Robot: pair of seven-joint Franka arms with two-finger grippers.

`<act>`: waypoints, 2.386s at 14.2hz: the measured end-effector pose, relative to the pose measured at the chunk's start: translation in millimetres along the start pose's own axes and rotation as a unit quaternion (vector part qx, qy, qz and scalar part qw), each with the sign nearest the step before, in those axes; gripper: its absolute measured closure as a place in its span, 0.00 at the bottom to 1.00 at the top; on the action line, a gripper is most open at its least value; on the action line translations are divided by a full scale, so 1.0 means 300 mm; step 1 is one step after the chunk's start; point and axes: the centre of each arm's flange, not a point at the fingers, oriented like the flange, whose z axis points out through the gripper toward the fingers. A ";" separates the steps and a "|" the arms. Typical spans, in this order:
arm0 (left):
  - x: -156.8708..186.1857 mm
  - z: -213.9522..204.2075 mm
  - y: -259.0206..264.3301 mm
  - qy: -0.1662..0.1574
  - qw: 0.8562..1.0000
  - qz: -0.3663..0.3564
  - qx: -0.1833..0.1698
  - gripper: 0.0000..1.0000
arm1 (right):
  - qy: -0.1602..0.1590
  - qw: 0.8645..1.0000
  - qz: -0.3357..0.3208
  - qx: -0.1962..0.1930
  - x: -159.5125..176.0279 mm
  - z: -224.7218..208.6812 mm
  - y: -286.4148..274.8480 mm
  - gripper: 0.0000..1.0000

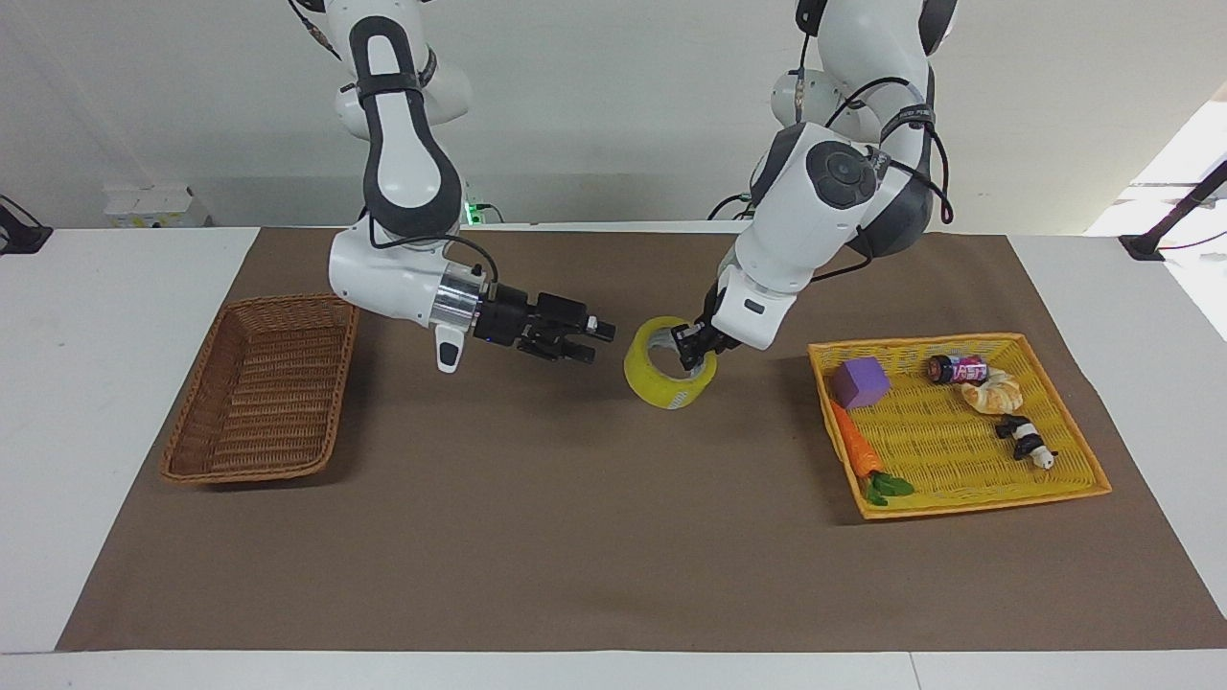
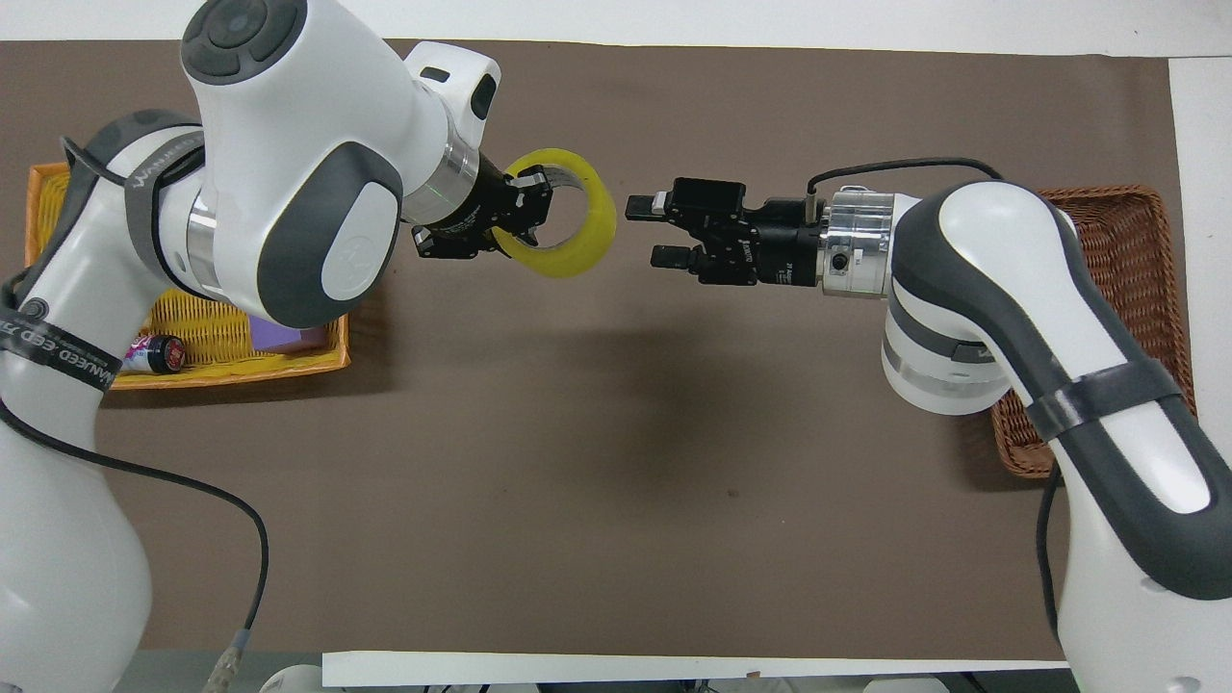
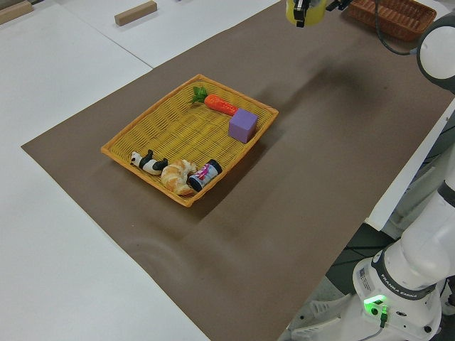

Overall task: Move tape to another basket
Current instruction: 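Hold the tape up with the left gripper while the right gripper approaches, then grasp the tape with the right gripper while the left gripper releases, then carry the tape with the right gripper over the wicker basket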

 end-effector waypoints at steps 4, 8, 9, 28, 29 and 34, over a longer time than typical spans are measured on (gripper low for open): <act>0.000 0.000 0.000 -0.001 1.000 0.000 0.001 0.78 | 0.008 1.000 -0.005 -0.008 -0.048 0.078 -0.016 0.00; -0.001 0.001 -0.001 -0.001 1.000 0.000 0.001 0.78 | 0.018 1.000 0.001 0.000 -0.065 0.106 -0.027 0.00; -0.001 0.001 -0.001 -0.001 1.000 0.000 0.001 0.78 | 0.019 1.000 0.001 0.001 -0.064 0.105 -0.029 0.00; -0.004 -0.030 -0.014 -0.005 1.000 -0.002 0.008 0.48 | 0.023 1.000 0.000 -0.001 -0.069 0.117 -0.038 0.45; -0.006 -0.068 -0.023 -0.002 1.000 -0.004 0.007 0.37 | 0.023 1.000 0.000 -0.001 -0.068 0.116 -0.038 0.45; 0.116 -0.516 -0.373 0.054 0.996 -0.069 -0.017 0.00 | 0.026 0.999 -0.022 -0.033 -0.007 0.033 -0.014 0.45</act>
